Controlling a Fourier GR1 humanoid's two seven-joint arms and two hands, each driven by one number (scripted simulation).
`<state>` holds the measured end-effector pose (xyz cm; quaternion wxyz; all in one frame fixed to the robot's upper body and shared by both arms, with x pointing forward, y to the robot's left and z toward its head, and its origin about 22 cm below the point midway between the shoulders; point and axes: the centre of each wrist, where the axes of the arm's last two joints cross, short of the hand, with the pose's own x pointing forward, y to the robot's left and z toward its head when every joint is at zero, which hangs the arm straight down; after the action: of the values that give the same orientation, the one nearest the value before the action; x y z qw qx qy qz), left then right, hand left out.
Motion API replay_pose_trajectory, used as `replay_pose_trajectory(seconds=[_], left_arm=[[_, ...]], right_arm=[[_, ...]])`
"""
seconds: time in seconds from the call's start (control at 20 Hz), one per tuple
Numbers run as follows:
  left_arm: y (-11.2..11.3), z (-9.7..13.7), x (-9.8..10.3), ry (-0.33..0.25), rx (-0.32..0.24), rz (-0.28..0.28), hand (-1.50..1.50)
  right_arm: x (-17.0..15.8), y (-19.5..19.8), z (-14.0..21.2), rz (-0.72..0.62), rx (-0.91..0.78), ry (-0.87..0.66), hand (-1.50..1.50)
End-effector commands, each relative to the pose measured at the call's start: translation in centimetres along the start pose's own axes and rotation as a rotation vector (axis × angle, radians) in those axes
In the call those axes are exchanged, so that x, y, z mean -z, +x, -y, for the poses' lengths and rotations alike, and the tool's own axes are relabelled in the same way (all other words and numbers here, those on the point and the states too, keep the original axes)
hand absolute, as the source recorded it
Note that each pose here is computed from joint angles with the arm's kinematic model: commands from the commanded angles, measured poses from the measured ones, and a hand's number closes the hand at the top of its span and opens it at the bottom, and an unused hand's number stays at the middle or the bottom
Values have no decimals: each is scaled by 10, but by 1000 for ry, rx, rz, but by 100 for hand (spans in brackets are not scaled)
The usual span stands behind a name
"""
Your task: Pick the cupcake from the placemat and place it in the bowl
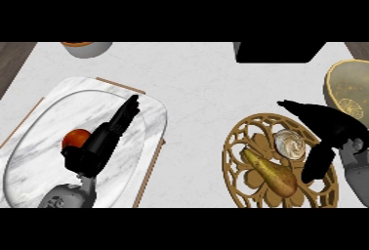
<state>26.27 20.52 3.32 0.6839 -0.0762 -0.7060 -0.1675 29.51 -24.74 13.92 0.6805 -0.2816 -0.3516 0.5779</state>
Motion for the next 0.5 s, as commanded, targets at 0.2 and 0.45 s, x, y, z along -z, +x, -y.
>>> replay_pose_trajectory(seconds=[0.2, 0.45], left_arm=[[2, -1, -8, -8, -1, -6, 0], [14, 12, 7, -1, -14, 14, 0]], right_arm=[[21, -13, -19, -63, -2, -53, -150], [36, -14, -37, -83, 1, -17, -150]])
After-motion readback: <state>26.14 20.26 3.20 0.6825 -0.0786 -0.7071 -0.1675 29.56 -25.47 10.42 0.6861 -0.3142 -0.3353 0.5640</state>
